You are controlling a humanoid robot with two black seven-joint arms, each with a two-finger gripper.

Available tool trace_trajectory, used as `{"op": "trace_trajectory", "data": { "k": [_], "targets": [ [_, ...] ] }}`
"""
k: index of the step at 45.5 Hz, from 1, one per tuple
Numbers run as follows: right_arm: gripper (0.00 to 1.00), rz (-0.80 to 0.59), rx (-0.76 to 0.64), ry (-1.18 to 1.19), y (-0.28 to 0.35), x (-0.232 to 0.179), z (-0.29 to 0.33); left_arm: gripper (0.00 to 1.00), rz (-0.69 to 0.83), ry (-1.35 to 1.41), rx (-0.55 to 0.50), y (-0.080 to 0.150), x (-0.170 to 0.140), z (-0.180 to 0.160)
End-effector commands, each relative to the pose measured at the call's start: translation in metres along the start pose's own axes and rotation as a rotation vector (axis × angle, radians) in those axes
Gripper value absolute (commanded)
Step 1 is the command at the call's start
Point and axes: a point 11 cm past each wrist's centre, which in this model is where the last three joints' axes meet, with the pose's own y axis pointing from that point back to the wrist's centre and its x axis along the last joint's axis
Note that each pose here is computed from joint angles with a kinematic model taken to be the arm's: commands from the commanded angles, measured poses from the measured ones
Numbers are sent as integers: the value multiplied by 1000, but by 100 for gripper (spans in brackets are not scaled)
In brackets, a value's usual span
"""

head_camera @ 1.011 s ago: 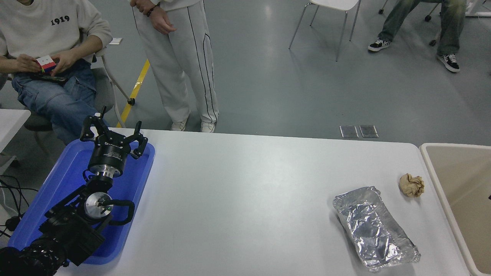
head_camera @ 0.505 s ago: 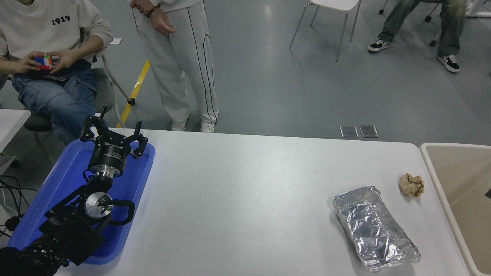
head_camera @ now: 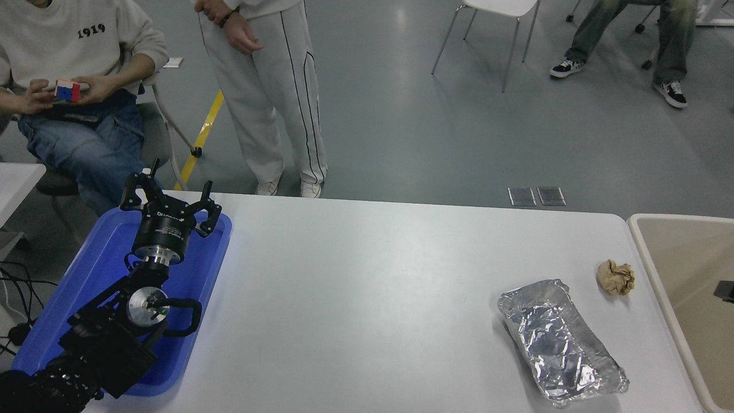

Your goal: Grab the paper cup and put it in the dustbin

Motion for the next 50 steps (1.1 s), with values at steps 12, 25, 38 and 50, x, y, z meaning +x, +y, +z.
{"op": "trace_trajectory", "data": {
  "k": [12,25,38,50],
  "targets": [
    [100,-249,39,141,78,37,-41,100,2,-2,-1,0,1,1],
    [100,-367,88,261,128,46,-87,100,1,-3,1,0,1,1],
    [100,-345,118,463,186,54,-151,100,4,-2,1,1,1,0],
    [100,-346,152,609,237,55,-200,100,4,-4,0,1,1,0]
  ]
}}
